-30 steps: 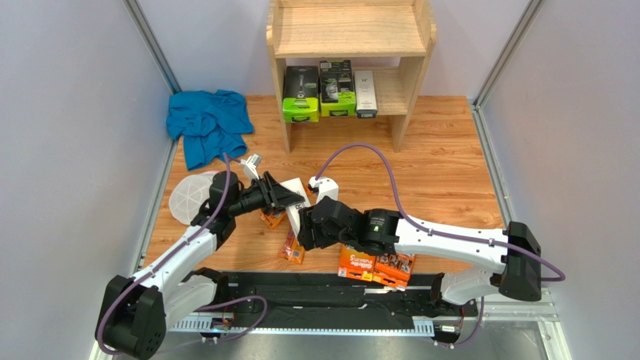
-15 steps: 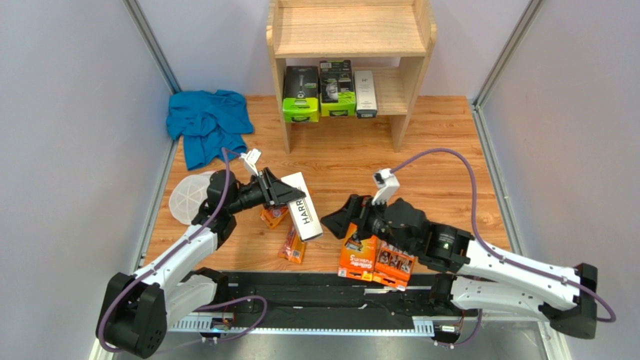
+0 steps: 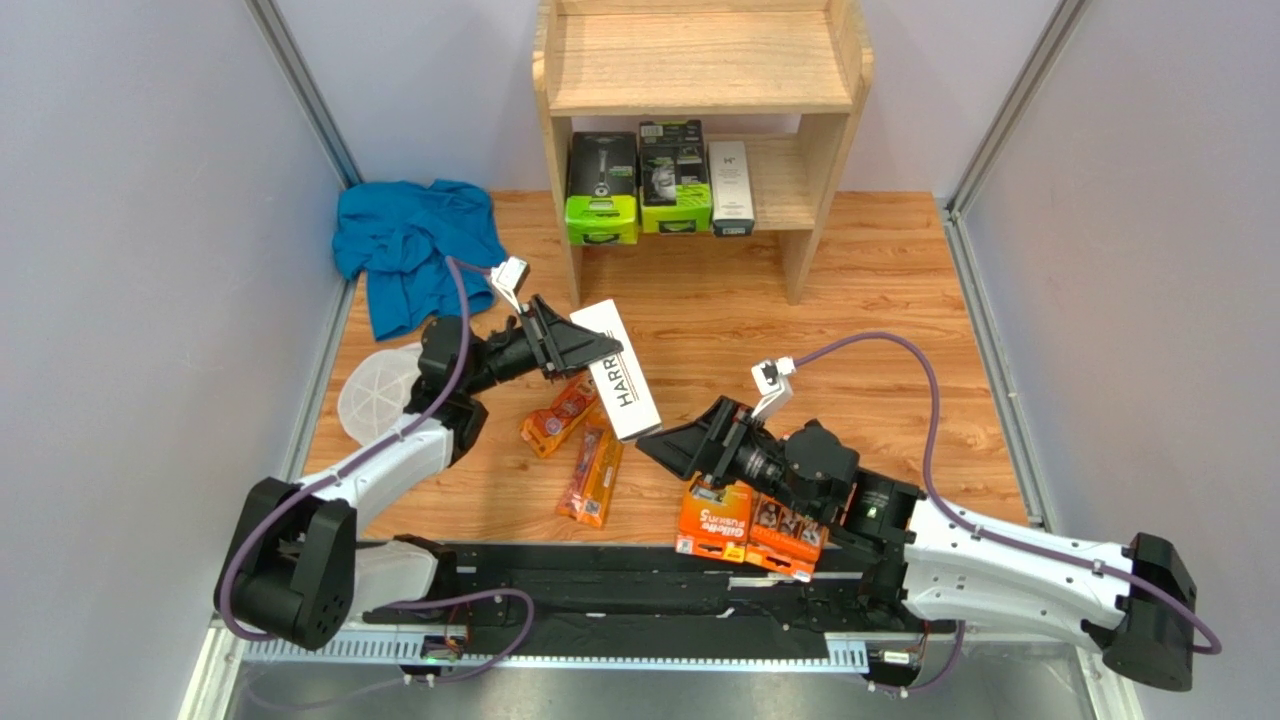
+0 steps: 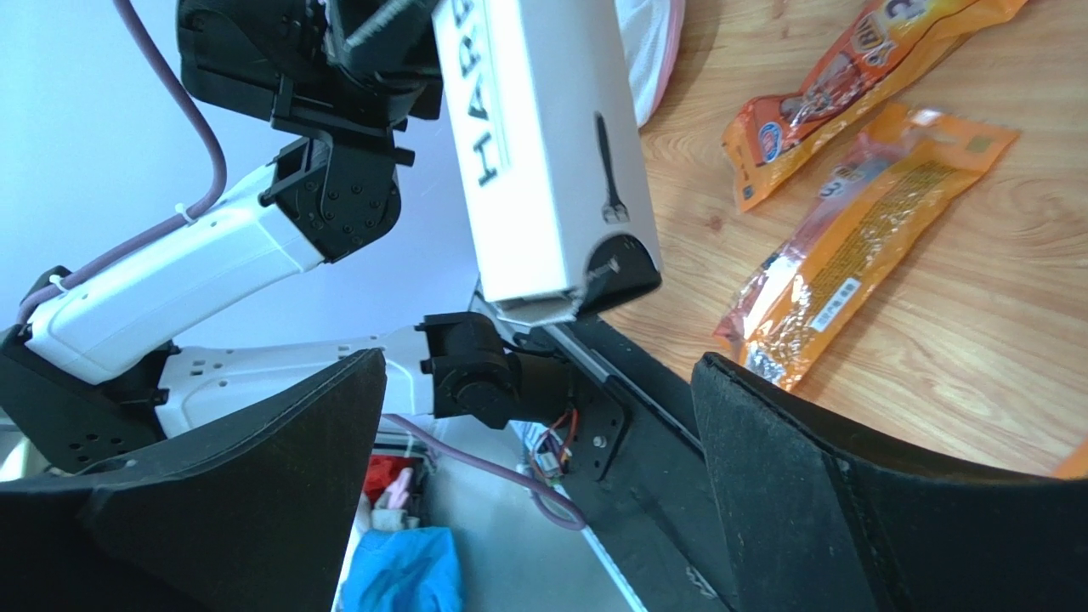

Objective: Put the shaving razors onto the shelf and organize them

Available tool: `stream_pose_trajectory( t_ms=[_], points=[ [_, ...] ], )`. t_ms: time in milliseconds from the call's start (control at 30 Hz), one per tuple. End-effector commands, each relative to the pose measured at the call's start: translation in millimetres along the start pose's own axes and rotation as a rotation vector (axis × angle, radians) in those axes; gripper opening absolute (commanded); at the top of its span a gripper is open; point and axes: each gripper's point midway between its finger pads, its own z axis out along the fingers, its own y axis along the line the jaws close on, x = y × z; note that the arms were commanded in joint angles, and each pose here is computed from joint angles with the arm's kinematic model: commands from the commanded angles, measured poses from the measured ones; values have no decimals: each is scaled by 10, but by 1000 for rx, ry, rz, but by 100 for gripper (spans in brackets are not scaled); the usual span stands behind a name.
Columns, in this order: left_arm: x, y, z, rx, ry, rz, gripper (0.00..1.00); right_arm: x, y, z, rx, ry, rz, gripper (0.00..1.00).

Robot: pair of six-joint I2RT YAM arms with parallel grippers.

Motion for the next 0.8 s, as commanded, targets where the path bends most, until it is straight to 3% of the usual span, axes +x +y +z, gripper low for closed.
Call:
stream_pose_trajectory(
  t_ms=[0,233,400,767],
  points=[
    [-196,-445,72,139,-21,89,26,-103,291,59,-158,-63,102,92],
    [-204,-505,111,195,-5,62,25,-268,428,66,-206,-135,75,83],
    [-158,-514,119,221,-8,42,25,-350,433,109,-199,-155,67,82],
    [-6,-563,167,297,18,-12,23,-382,466,223,-211,-164,73,61]
  ],
)
